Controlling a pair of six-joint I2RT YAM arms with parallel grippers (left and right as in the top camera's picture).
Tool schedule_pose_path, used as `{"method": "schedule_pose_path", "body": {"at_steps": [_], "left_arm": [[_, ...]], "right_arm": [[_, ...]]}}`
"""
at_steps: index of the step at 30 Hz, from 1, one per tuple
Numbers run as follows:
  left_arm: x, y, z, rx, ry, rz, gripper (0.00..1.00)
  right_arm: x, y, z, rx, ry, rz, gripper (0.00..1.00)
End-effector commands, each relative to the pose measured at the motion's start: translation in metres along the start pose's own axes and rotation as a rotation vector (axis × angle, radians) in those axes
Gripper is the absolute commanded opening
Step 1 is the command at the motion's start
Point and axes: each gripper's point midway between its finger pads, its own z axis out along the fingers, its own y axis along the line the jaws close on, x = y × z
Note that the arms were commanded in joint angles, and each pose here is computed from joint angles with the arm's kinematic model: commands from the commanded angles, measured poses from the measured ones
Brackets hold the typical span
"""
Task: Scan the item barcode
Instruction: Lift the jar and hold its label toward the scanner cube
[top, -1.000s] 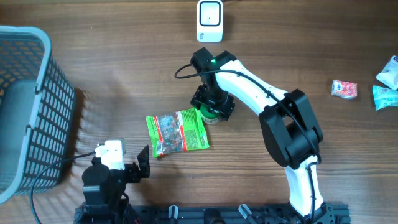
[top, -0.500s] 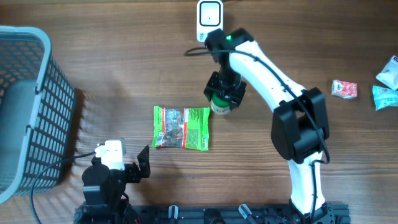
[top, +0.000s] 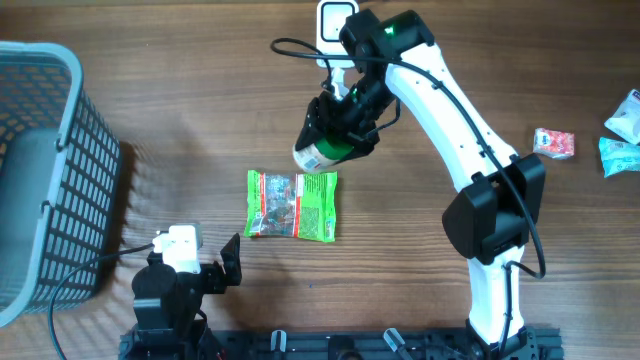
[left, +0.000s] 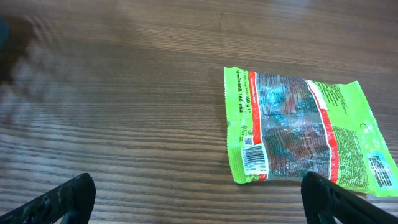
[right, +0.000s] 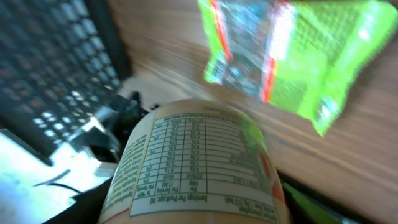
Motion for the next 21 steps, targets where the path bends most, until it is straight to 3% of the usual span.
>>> {"method": "schedule_pose_path", "body": {"at_steps": [1,6,16,21], "left_arm": [[0.0,0.001,0.0,-0.005,-0.003,0.0,1.0],[0.0,0.001,0.0,-0.005,-0.004,0.0,1.0],[0.0,0.001,0.0,-0.005,-0.004,0.0,1.0],[0.0,0.001,0.0,-0.005,-0.004,0.0,1.0]], "right_arm": [[-0.003,0.026,-0.007,-0.124,-0.024,-0.012,0.61],[-0.022,0.016,0.002,-0.188,-0.029,0.067,0.61],[-0.059,0.007,0.015,-0.491,0.044,0.23,0.63],[-0.075,-0.005,0.011,-0.491,-0.01,0.268,0.63]]}}
